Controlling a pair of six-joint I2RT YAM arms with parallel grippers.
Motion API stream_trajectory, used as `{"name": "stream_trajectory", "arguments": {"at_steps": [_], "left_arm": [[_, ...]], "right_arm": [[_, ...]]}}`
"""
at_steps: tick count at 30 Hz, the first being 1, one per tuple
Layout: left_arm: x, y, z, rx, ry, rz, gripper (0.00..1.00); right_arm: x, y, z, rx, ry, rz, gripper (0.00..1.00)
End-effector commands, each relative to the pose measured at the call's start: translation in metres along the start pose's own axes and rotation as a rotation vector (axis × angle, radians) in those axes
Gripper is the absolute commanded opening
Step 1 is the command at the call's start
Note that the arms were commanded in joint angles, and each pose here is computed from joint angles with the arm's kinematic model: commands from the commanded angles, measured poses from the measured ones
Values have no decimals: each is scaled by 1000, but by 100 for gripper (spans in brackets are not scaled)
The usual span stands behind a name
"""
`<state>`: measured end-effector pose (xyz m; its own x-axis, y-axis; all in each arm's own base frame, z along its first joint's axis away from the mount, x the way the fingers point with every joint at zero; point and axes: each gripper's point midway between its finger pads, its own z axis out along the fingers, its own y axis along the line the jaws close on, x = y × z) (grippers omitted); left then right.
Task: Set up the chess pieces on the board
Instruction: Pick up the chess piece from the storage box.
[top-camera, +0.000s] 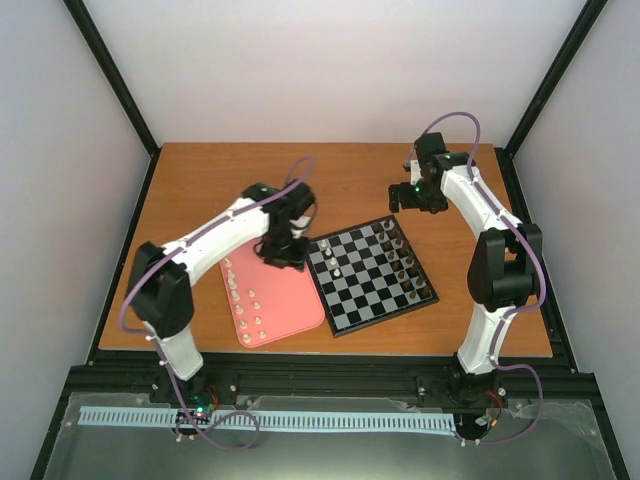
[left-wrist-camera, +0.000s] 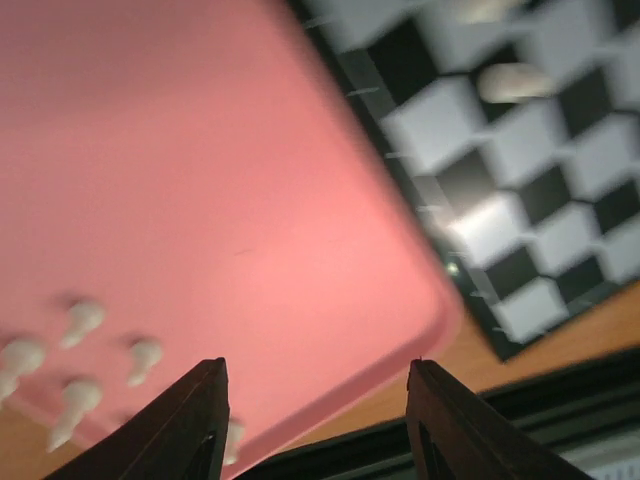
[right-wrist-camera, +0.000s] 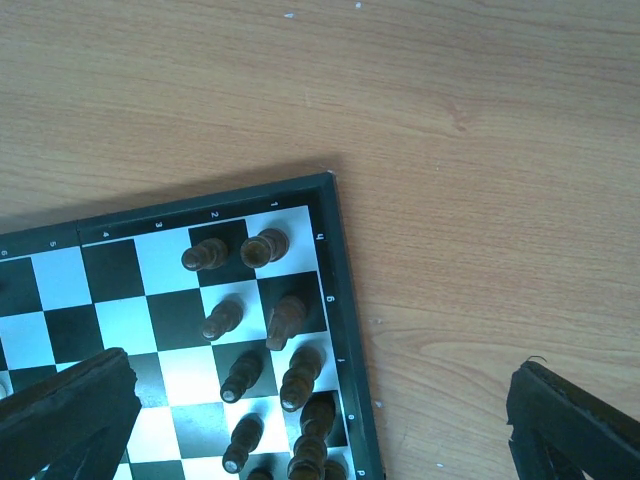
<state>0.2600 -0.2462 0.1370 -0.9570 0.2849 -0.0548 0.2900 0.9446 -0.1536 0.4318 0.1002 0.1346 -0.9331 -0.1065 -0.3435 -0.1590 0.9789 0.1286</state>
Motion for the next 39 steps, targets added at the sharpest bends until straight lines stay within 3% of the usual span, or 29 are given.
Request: {"name": "stream_trajectory", "arguments": {"at_steps": [1,6,13,28,39], "left_arm": [[16,73,15,-36,2,-289,50],[33,124,29,-36,-29,-474,50],[43,130,60,-4,13,-544,46],[51,134,81,-18,64,-555,36],[59,134,84,-24,86,-547,35]], "right_arm": [[-7,-2,-13,0,-36,-3,100],[-4,-1,-10,-6,-25,-6,100],[-4,2,-11,-21,-26,-5,100],[2,1,-11,-17,-23,-5,100],[2,-1,-8,-11,-21,-4,100]]}}
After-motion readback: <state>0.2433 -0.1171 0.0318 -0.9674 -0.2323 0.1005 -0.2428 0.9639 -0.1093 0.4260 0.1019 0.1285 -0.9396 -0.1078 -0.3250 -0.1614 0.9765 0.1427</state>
